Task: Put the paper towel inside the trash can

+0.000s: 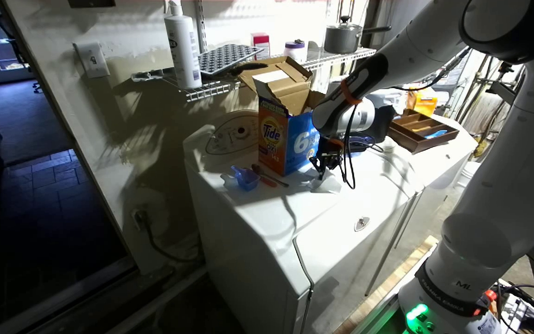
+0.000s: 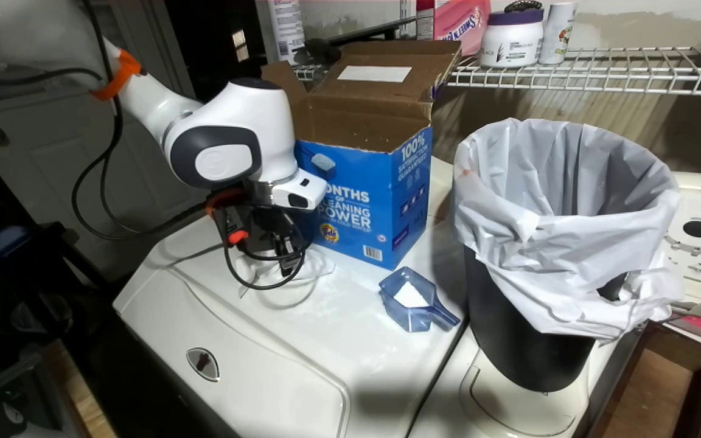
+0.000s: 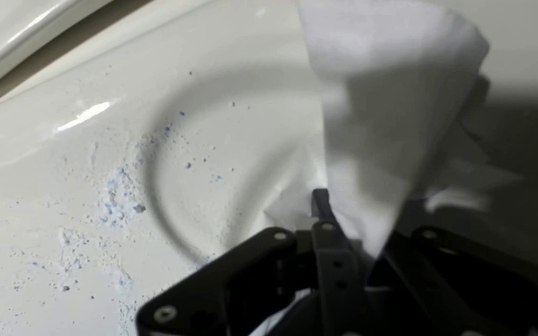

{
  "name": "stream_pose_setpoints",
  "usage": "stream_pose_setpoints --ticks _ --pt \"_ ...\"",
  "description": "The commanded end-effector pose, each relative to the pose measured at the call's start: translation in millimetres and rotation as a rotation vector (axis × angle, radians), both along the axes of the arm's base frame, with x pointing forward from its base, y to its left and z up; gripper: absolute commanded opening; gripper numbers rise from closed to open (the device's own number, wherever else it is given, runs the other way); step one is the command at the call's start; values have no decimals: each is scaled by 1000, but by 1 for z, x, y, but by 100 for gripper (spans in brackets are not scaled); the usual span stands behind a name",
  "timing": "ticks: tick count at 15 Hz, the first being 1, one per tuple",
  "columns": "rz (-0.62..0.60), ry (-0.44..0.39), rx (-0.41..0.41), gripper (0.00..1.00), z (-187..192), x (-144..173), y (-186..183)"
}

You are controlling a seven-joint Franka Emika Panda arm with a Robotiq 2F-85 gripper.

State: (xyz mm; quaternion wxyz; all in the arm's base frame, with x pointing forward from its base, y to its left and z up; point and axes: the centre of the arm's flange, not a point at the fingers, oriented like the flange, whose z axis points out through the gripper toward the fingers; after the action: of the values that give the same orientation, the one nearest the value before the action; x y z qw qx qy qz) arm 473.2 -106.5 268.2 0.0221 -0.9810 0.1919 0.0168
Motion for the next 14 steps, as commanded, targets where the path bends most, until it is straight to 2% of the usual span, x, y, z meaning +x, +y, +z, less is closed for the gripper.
stream_pose_setpoints --ticks 1,7,14 --pt "-3 -4 -24 3 -2 6 2" --pt "-17 -21 -15 1 14 6 -6" --pt "-80 -94 -19 1 52 4 -28"
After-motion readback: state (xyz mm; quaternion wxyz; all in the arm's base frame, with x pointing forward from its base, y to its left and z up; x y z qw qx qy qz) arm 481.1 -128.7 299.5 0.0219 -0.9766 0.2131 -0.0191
